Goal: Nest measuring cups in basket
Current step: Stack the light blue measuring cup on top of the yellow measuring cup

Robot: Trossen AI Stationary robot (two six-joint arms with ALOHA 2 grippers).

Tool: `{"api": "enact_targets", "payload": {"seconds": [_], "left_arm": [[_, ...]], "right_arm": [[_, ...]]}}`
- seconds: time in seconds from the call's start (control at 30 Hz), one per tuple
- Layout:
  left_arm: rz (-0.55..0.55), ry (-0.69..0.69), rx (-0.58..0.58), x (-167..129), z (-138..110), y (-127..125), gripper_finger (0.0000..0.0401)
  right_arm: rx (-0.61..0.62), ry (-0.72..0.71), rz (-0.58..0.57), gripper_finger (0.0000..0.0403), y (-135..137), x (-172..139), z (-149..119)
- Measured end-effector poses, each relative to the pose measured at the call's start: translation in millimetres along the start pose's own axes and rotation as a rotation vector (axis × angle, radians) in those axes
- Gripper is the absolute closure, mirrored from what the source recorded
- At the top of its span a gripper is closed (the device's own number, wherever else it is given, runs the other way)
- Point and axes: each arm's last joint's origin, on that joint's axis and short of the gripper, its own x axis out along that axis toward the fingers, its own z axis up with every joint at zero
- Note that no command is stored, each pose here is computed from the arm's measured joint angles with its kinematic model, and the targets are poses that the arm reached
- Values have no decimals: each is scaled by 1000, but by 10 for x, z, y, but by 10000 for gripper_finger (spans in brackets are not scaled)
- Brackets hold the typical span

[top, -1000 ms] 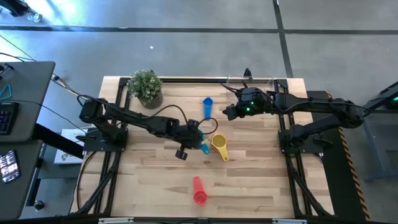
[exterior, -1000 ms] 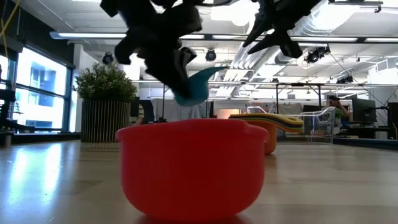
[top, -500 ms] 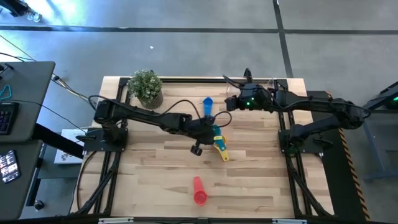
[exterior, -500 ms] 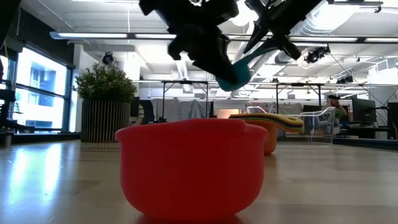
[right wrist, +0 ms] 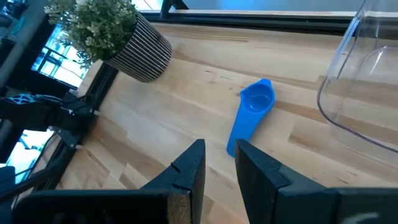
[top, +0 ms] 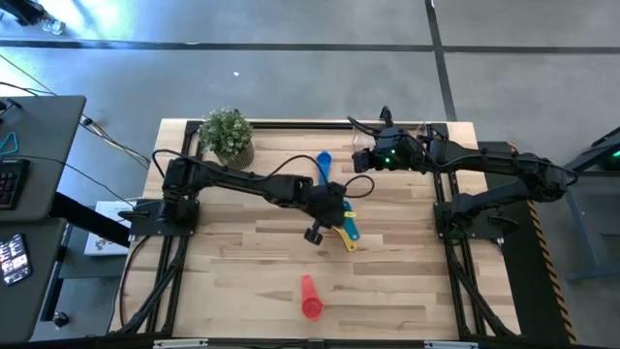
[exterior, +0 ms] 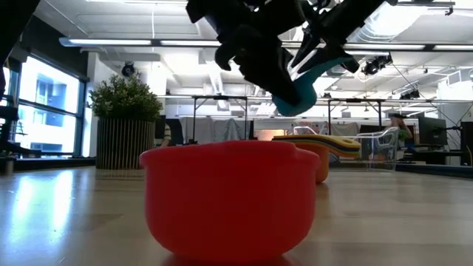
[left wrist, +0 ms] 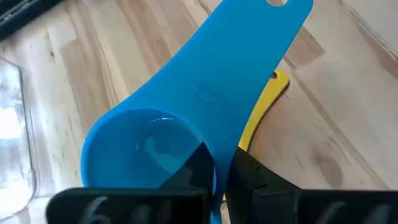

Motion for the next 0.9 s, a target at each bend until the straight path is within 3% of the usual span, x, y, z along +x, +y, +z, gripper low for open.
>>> {"api": "enact_targets", "payload": {"seconds": [0.9], "left_arm": [[-62, 41, -13, 169, -109, -10, 390]], "right_arm": [[-3, 12, -14, 322, -14, 0, -12]]}}
